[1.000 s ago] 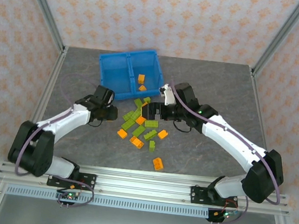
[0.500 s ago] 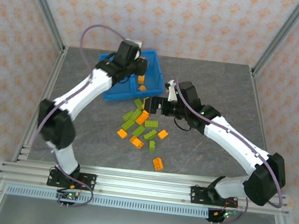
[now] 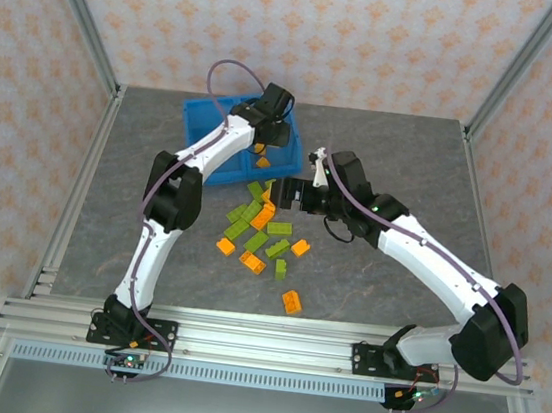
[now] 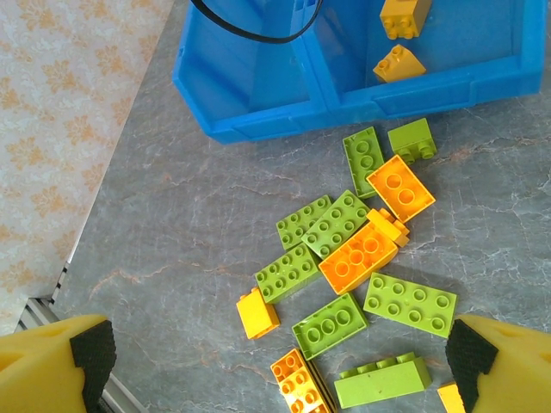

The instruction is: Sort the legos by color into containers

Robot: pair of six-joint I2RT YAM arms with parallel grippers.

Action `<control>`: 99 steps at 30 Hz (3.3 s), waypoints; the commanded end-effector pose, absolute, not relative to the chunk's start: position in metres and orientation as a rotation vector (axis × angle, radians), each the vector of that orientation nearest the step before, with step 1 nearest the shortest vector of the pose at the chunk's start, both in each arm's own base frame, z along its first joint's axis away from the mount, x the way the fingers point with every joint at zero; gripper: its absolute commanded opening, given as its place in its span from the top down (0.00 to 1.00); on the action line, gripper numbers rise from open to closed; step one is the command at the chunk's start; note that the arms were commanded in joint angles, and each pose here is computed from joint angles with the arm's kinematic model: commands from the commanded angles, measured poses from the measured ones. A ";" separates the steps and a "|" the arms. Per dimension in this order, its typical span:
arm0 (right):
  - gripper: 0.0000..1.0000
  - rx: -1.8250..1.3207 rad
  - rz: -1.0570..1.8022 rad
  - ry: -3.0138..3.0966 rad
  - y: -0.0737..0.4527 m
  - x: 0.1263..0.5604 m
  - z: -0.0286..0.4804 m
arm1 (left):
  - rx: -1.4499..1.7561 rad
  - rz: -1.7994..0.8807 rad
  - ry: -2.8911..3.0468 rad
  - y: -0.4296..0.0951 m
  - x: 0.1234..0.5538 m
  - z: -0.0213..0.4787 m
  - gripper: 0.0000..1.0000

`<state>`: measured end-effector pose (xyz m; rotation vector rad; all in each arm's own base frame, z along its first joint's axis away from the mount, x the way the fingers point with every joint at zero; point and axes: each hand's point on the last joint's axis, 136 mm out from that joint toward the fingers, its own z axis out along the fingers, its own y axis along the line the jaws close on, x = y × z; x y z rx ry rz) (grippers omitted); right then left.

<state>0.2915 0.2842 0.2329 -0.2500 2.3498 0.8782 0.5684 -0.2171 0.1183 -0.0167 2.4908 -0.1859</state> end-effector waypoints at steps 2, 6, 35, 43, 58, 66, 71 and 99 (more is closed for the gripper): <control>0.00 -0.251 0.879 2.291 0.280 0.289 0.258 | -0.070 -0.180 2.461 -0.209 0.571 0.142 0.51; 0.00 -0.251 0.887 2.286 0.280 0.288 0.261 | -0.049 -0.216 2.425 -0.213 0.566 0.170 0.42; 0.01 0.165 0.400 2.375 0.133 0.288 0.218 | -0.075 -0.393 2.716 -0.300 0.214 0.109 0.45; 0.01 0.180 0.384 2.361 0.126 0.283 0.219 | -0.044 -0.222 2.769 -0.295 0.218 0.069 0.44; 0.01 -0.105 0.526 2.515 0.139 0.225 0.233 | -0.053 -0.244 2.713 -0.292 0.234 0.077 0.78; 0.01 -0.212 0.779 2.486 0.167 0.205 0.253 | -0.107 -0.205 2.519 -0.237 0.301 0.161 0.78; 0.01 -0.179 0.776 2.462 0.169 0.216 0.252 | -0.218 -0.222 2.403 -0.190 0.351 0.212 0.77; 0.00 -0.087 0.761 2.449 0.166 0.225 0.244 | -0.649 -0.045 2.424 -0.062 0.538 0.145 0.53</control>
